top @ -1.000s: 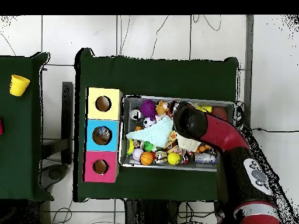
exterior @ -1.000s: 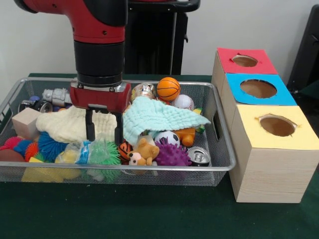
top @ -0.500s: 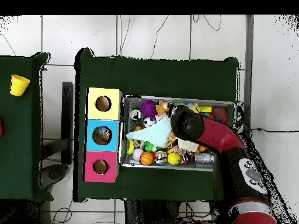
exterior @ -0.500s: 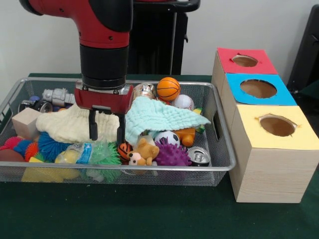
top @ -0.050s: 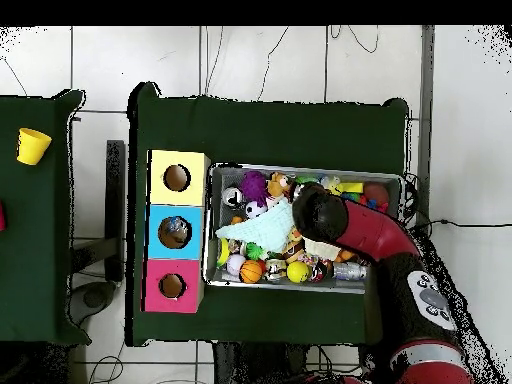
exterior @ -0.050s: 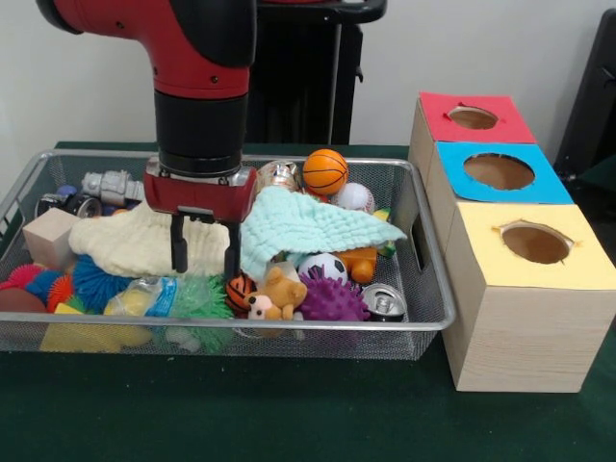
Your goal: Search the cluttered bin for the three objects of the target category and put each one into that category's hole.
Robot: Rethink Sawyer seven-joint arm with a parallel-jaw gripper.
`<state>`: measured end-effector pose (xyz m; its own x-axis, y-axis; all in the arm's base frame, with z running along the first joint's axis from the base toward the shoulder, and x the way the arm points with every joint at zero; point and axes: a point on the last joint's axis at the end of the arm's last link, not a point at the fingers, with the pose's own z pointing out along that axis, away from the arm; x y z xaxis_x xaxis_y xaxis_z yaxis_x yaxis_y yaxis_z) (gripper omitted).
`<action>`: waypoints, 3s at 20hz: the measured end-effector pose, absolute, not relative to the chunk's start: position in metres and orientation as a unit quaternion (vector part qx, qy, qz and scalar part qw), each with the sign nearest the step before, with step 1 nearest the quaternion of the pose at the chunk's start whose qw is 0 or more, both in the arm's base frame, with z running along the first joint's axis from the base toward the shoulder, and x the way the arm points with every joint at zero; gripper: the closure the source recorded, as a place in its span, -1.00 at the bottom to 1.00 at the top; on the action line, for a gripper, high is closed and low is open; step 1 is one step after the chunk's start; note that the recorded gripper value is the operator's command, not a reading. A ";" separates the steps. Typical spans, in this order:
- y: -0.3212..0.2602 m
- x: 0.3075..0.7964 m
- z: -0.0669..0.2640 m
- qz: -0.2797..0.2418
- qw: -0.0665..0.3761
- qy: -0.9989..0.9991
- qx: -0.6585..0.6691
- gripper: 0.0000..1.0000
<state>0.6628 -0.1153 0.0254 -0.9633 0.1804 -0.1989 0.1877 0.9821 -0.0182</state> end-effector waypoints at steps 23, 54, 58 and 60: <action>-0.135 0.685 0.050 -0.036 0.124 0.987 0.092 1.00; -0.138 0.686 0.067 -0.039 0.133 0.986 0.093 -1.00; -0.138 0.681 0.064 -0.038 0.128 0.987 0.094 -1.00; -0.136 0.676 0.061 -0.036 0.122 0.987 0.094 -1.00</action>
<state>0.6764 -0.1357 0.0612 -0.9523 0.1777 -0.2480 0.1951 0.9796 -0.0471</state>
